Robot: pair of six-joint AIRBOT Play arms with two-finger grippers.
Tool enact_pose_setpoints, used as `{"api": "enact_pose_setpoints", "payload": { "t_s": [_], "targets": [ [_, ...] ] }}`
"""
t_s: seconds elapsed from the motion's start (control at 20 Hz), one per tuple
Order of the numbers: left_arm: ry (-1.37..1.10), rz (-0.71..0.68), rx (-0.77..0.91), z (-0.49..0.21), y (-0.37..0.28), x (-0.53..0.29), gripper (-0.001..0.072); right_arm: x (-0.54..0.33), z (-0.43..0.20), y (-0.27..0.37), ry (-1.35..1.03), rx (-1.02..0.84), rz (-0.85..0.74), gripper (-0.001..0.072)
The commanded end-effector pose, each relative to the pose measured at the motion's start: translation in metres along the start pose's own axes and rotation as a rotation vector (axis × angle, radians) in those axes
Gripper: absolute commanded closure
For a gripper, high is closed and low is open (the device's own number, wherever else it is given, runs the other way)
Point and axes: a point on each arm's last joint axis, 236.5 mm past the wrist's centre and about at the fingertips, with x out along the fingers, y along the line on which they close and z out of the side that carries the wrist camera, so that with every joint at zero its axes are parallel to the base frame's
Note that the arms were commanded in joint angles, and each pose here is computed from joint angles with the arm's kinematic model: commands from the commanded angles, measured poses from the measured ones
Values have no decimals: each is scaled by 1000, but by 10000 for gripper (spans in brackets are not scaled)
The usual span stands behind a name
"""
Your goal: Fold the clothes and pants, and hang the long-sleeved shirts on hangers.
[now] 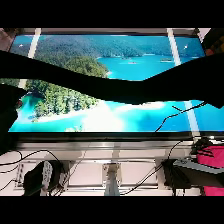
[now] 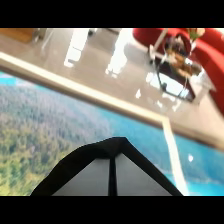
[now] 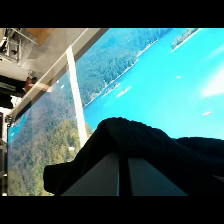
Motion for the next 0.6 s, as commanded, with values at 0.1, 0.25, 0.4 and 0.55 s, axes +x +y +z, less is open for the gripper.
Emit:
{"api": "enact_pose_setpoints", "payload": {
  "t_s": [0.1,0.25,0.4,0.55],
  "targets": [
    [-24,40,-99,4,26,12,703,-17,1,-20,-46,48,-123,697],
    [10,60,-135,-7,44,26,703,-37,25,-48,-164,125,-197,697],
    [36,8,-249,-19,47,48,703,-38,29,-66,-180,161,-227,698],
    [81,-98,-371,-39,31,81,703,-14,31,-77,-144,195,-219,697]
  ]
}}
